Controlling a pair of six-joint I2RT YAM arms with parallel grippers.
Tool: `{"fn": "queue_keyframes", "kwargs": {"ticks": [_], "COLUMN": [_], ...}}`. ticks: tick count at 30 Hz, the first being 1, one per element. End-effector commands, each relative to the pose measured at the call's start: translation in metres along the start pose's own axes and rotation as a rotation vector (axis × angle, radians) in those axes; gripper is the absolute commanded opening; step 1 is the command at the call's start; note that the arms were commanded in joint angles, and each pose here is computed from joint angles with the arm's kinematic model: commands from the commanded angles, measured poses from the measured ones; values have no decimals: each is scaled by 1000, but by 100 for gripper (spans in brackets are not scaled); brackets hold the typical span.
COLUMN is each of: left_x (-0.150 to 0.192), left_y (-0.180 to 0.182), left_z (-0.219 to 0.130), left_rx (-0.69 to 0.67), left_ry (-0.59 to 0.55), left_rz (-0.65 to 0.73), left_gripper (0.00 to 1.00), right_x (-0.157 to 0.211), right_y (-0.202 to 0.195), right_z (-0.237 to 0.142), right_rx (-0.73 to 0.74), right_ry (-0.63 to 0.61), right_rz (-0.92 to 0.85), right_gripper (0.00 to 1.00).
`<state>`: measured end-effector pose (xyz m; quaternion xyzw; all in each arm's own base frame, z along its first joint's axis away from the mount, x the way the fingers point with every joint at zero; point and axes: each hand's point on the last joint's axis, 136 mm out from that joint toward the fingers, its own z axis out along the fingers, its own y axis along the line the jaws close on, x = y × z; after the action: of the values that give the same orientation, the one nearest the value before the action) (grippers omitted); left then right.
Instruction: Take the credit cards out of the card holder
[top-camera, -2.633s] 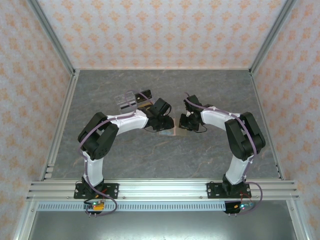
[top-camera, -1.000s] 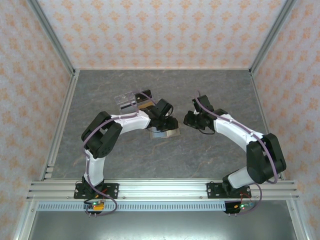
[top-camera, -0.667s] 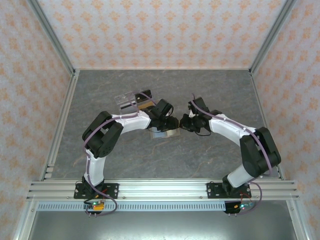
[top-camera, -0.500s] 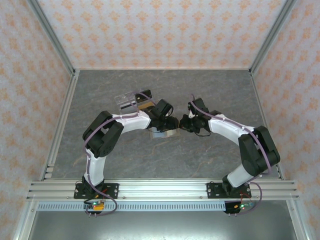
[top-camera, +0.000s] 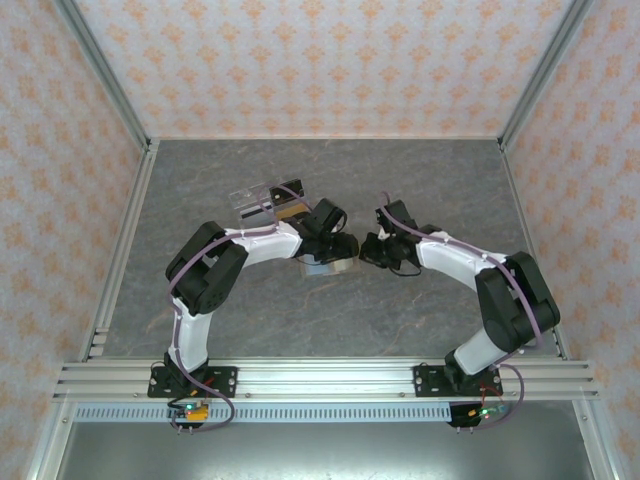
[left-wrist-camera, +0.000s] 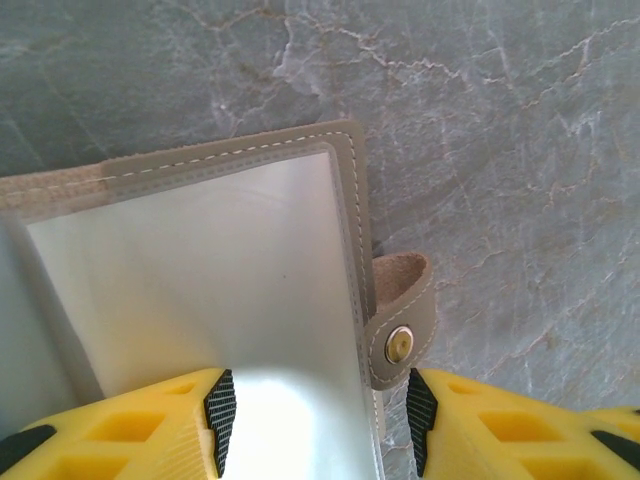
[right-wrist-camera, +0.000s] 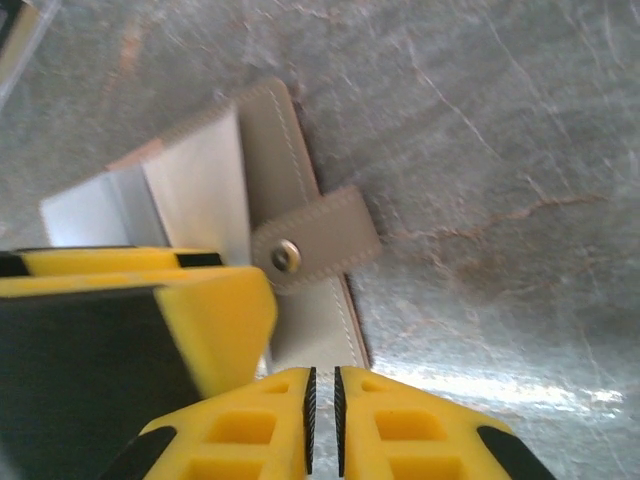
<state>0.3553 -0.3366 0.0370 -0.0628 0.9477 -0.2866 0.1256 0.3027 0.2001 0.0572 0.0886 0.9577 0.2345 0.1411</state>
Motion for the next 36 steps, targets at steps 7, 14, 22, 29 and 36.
{"fn": "queue_keyframes", "kwargs": {"ticks": [7, 14, 22, 29, 36], "left_x": [-27, -34, -40, -45, -45], "left_y": [-8, -19, -18, -26, -22], "left_z": [-19, -22, -24, -26, -28], "left_rx": [18, 45, 42, 57, 40], "left_ry": [-69, -71, -77, -79, -77], "left_rz": [18, 33, 23, 29, 26], "left_gripper": [47, 45, 38, 38, 36], "right_x": [3, 6, -2, -7, -12], "right_y": [15, 27, 34, 37, 45], "right_z": [-6, -2, 4, 11, 17], "right_rx": [-66, -124, -135, -131, -152], "right_ry": [-3, 22, 9, 6, 11], "right_rz": [-19, -40, -46, -91, -129], "right_gripper": [13, 9, 10, 26, 26]}}
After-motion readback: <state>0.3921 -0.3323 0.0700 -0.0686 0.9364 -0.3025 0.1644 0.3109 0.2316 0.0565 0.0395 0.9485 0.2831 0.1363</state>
